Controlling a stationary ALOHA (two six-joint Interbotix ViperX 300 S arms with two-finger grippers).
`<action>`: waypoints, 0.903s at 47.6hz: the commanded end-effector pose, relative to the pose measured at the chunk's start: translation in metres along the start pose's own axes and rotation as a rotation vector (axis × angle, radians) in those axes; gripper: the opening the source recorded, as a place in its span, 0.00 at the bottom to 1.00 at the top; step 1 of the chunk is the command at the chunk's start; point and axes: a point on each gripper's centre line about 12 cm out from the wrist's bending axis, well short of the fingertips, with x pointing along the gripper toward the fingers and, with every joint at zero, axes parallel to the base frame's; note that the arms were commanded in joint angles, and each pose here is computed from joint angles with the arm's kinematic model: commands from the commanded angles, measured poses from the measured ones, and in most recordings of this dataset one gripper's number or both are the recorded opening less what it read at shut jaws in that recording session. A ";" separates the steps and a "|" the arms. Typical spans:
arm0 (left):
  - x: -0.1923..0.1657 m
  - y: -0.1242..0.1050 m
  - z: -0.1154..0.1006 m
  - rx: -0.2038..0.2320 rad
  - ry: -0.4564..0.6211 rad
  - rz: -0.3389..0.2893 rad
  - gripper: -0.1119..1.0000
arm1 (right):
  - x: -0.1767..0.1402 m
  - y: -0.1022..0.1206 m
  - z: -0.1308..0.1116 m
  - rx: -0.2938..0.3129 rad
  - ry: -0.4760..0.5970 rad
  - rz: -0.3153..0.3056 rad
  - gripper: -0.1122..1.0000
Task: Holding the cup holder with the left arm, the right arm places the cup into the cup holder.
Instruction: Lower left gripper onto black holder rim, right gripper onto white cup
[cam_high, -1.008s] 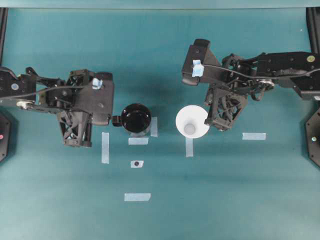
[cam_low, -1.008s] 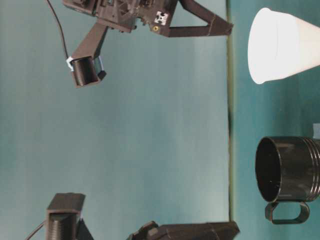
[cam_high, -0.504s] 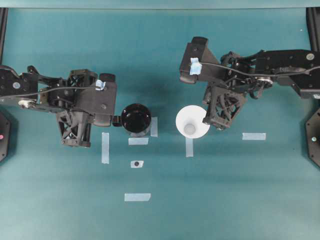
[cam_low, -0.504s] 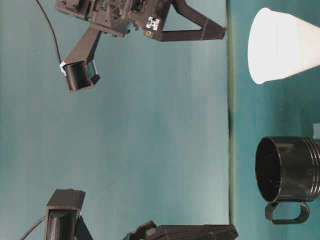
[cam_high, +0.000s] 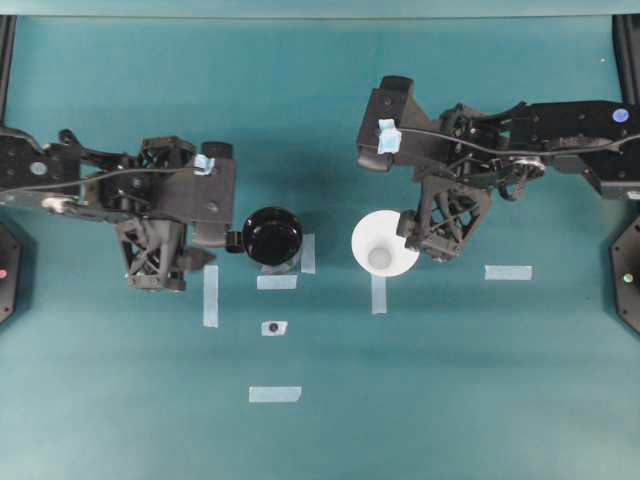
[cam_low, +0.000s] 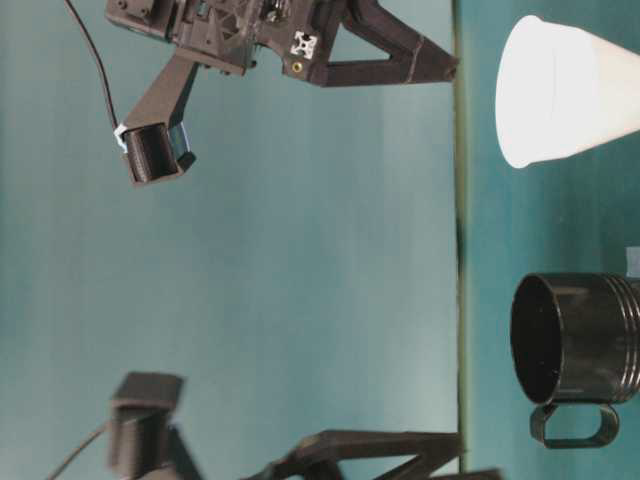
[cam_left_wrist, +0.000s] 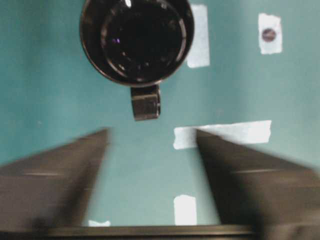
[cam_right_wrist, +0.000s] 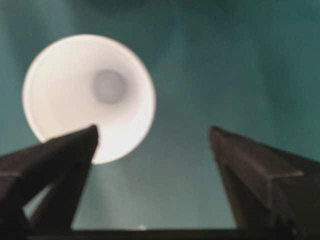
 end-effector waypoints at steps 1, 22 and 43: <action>0.001 0.004 0.006 -0.004 -0.014 0.007 0.95 | -0.018 0.000 0.009 -0.005 -0.062 -0.003 0.98; 0.033 0.004 0.010 -0.029 0.023 0.000 0.97 | 0.004 -0.005 0.007 -0.008 -0.009 -0.023 0.98; 0.053 0.004 0.007 -0.055 0.008 0.003 0.96 | 0.026 -0.006 0.011 -0.004 -0.012 -0.022 0.98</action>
